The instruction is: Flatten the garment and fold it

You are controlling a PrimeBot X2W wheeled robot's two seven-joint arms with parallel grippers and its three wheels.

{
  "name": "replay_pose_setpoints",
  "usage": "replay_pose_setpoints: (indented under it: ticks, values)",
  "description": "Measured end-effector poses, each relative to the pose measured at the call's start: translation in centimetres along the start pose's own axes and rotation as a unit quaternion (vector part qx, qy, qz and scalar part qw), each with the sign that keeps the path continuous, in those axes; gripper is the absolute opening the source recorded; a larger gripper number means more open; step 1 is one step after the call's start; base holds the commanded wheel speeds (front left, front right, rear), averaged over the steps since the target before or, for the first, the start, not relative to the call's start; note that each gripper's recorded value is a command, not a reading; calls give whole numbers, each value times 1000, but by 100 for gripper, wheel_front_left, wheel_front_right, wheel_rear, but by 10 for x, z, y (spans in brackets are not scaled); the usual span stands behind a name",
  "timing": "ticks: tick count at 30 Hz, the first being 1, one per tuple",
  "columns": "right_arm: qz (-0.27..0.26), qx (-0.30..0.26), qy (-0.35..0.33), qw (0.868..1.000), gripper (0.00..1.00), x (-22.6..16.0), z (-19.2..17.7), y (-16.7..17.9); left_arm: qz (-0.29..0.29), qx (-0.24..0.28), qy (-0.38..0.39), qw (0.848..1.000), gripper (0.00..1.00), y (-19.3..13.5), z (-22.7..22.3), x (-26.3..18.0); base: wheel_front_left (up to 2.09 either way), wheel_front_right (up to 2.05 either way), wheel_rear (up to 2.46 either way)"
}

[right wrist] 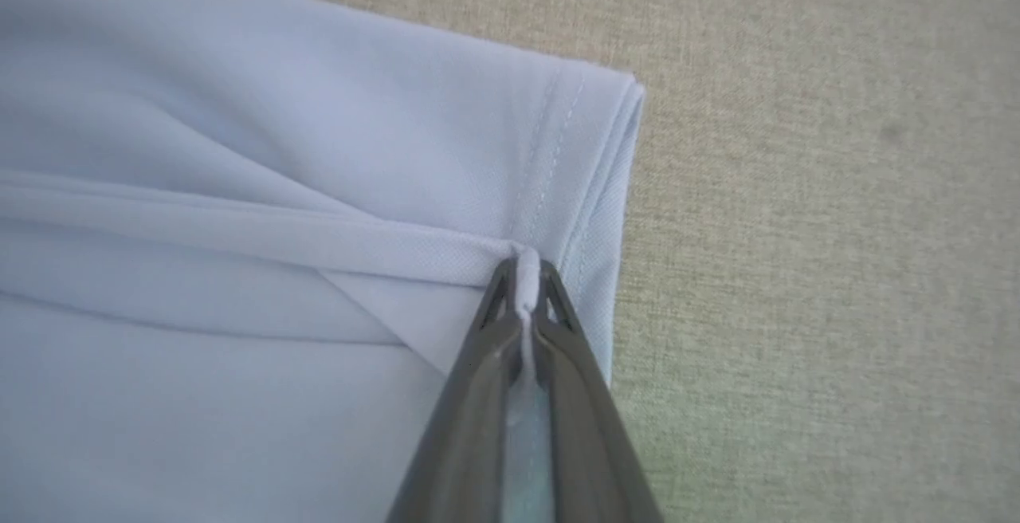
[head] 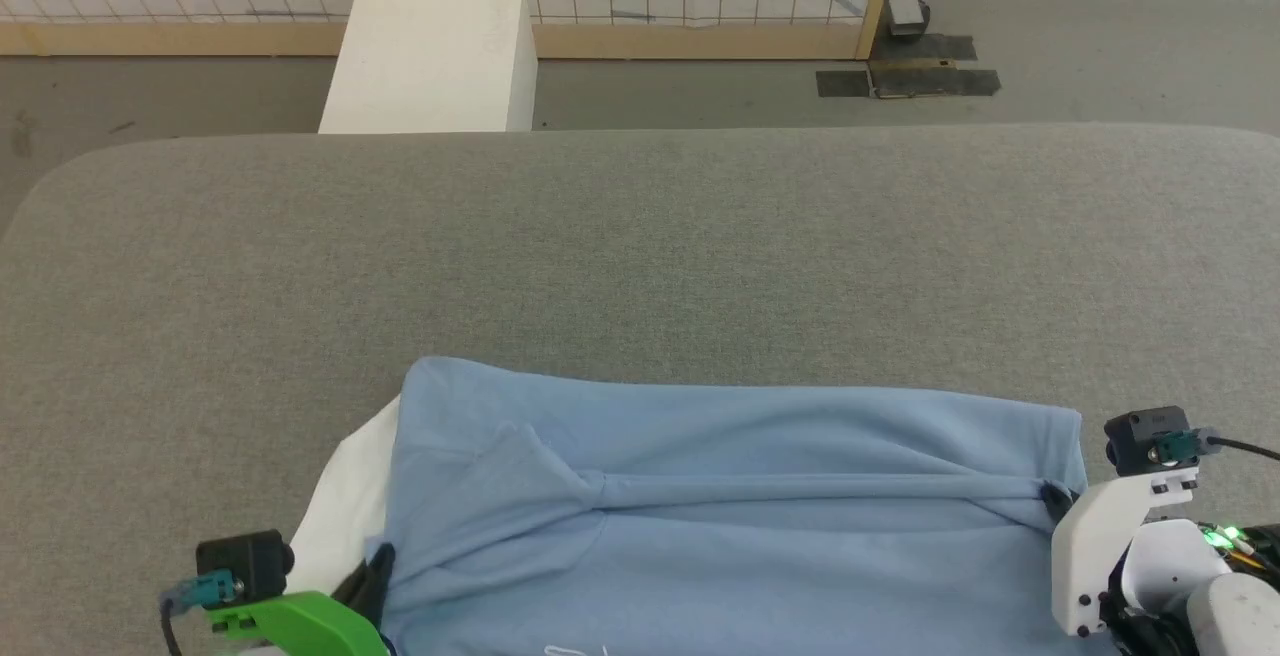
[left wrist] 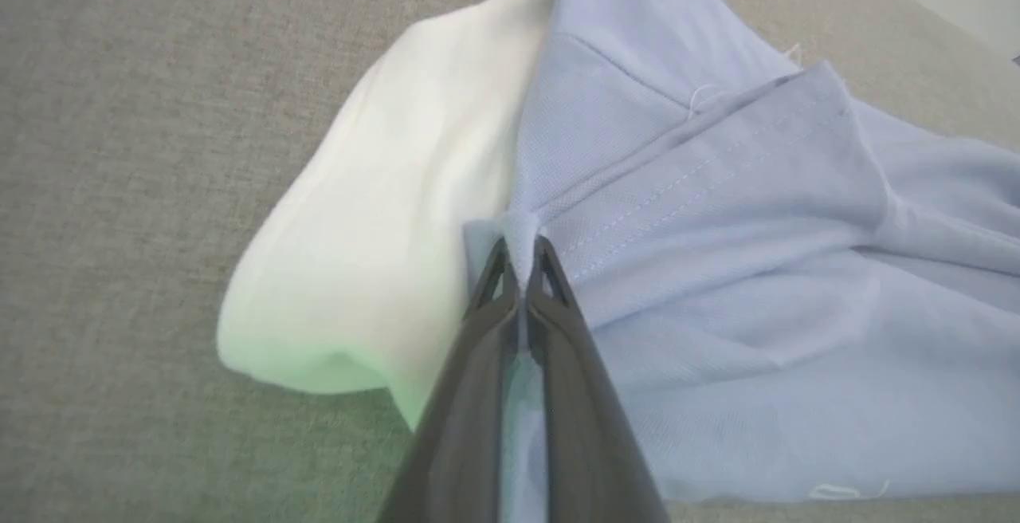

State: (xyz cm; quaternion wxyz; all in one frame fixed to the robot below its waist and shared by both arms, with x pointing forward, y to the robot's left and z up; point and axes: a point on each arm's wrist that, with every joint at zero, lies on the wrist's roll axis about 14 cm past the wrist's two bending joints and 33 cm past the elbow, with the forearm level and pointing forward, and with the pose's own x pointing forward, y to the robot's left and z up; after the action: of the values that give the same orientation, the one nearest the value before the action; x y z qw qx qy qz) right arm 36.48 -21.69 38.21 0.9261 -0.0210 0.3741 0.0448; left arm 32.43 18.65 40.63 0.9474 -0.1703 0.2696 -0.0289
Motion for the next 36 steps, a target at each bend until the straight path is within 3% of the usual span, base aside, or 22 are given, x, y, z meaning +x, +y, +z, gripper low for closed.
replay_pose_setpoints:
  ticks: [4, 5, 6, 7, 16, 27, 32, 36]
  values:
    - [3, 1, 20, 1000, 0, 3, -11, 3, 1, -3, 15, 1000, 2, 3, -13, -1, 0, 0, 0]
    - [4, 3, 22, 1000, 39, 3, -12, 3, 0, -4, 14, 1000, 47, 2, -14, -1, 0, 0, 0]
    - [4, 6, 20, 1000, 92, 3, -12, 4, 0, -6, 11, 1000, 100, 2, -14, -1, 0, 0, 0]
    - [5, 10, 19, 1000, 100, 2, -11, 4, 1, -8, 8, 1000, 100, 2, -14, -2, 0, 0, 0]
    - [-2, 58, -52, 997, 100, -24, -4, 3, -8, 10, -105, 994, 100, -6, 24, -12, 0, 0, 0]
    - [-22, 114, -201, 973, 100, -59, 42, 1, -5, 65, -262, 963, 100, -18, 95, -21, 0, 0, 0]
    - [-41, 125, -205, 970, 100, -59, 41, -10, -4, 90, -318, 944, 100, -29, 132, -20, 0, 0, 0]
    - [-44, 152, -168, 973, 100, -46, 27, -16, -2, 98, -337, 936, 100, -33, 144, -16, 0, 0, 0]
